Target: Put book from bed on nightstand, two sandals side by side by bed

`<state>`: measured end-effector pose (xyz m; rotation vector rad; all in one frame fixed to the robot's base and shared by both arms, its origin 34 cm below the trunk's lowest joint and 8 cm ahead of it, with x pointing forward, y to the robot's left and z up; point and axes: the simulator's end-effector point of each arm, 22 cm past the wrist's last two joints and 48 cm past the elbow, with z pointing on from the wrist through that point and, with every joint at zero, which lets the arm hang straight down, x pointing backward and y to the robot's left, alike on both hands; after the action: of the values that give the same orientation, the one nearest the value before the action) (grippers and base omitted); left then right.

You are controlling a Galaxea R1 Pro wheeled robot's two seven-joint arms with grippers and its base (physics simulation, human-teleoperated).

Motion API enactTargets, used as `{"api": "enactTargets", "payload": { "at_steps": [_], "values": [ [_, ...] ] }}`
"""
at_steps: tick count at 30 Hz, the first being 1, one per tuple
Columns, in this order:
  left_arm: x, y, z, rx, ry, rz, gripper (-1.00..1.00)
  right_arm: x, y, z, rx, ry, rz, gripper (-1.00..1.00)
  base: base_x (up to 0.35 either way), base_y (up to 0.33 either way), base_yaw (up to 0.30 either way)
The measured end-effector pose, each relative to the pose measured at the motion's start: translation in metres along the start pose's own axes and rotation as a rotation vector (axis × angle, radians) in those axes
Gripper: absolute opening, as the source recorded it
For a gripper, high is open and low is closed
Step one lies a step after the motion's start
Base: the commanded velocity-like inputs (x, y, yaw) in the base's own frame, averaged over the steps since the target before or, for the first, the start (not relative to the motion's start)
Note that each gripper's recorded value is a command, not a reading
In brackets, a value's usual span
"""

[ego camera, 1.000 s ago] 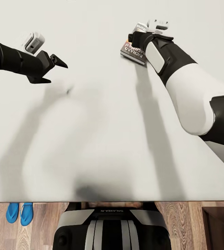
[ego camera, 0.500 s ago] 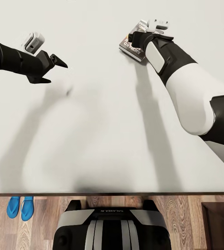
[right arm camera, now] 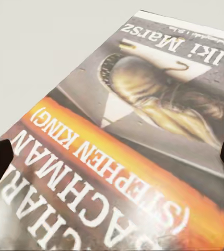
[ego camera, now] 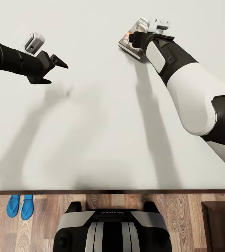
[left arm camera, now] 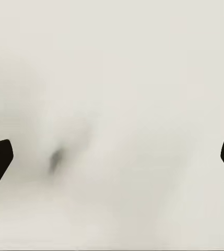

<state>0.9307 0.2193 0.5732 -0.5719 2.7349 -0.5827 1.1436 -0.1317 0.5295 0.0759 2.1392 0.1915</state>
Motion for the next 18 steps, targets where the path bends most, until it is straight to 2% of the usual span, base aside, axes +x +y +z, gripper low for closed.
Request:
{"api": "enactTargets", "payload": {
  "at_steps": [4,6,9,18],
  "values": [
    [0.000,0.000,0.000,0.001,0.000,-0.001,1.00,0.000,0.000,0.000,0.000,0.000,-0.001,1.00,-0.281,-0.091,0.000],
    [0.000,0.000,0.000,0.002,-0.001,-0.001,1.00,0.018,-0.002,0.002,0.003,0.032,-0.002,1.00,-0.308,-0.100,0.000],
    [-0.001,0.000,0.000,0.002,-0.001,-0.002,1.00,0.019,-0.003,0.002,0.006,0.042,0.001,1.00,-0.258,-0.071,0.000],
    [-0.001,0.000,-0.001,0.003,-0.004,-0.003,1.00,0.020,-0.002,0.002,0.003,0.052,0.010,1.00,-0.059,-0.014,0.000]
  ]
}}
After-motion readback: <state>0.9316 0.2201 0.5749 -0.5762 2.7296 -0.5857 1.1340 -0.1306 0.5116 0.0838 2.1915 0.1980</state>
